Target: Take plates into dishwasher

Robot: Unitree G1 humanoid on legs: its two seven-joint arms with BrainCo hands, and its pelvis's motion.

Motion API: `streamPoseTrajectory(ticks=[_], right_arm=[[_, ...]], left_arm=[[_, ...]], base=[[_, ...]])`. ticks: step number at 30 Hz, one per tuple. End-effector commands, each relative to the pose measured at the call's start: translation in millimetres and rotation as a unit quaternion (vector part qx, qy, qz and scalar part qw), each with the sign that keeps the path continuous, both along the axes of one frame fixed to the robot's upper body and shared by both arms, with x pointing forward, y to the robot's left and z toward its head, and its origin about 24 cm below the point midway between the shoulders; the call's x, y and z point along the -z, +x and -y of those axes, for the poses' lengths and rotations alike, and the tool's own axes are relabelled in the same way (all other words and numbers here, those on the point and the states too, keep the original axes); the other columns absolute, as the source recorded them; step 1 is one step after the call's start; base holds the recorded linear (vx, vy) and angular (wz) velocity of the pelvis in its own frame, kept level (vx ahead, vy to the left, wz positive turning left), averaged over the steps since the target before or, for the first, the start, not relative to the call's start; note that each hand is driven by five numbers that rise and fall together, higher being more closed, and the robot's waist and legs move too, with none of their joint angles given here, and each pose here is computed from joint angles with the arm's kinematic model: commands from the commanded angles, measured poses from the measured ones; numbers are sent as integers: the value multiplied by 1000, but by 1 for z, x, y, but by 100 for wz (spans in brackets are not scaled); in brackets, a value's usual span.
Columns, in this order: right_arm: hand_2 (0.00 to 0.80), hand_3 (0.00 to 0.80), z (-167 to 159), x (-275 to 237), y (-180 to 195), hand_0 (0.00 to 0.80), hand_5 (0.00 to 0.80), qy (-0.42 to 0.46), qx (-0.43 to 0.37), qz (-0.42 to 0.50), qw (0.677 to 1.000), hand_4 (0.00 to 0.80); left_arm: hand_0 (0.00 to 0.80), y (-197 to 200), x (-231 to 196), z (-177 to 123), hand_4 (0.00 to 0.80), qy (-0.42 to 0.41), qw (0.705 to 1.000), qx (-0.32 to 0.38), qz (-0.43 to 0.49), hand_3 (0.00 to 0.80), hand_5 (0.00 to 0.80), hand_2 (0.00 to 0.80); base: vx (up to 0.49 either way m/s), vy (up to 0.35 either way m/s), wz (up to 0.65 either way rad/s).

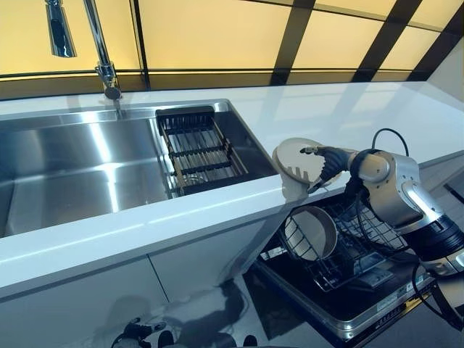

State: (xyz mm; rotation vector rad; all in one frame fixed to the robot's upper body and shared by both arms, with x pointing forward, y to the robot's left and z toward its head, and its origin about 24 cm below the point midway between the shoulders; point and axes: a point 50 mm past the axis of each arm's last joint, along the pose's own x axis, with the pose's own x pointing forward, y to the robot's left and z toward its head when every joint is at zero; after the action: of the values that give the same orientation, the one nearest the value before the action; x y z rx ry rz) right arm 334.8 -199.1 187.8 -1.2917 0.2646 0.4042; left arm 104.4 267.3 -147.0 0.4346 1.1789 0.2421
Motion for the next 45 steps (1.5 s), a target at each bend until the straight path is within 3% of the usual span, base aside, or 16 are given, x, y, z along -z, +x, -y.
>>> streamPoseTrajectory(ticks=[1, 10, 45], right_arm=[[0, 0, 1, -43, 11, 0, 0, -53, 22, 70, 996, 0], [0, 0, -1, -39, 17, 0, 0, -68, 30, 52, 996, 0], [0, 0, 30, -12, 48, 0, 0, -148, 183, -8, 972, 0]], left_arm=[[0, 30, -10, -5, 0, 24, 998, 51, 20, 0, 0, 0], [0, 33, -11, -5, 0, 23, 998, 54, 21, 0, 0, 0], [0, 43, -14, 1, 0, 13, 996, 77, 33, 0, 0, 0]], base=[[0, 0, 0], [0, 0, 0], [-3, 1, 2]])
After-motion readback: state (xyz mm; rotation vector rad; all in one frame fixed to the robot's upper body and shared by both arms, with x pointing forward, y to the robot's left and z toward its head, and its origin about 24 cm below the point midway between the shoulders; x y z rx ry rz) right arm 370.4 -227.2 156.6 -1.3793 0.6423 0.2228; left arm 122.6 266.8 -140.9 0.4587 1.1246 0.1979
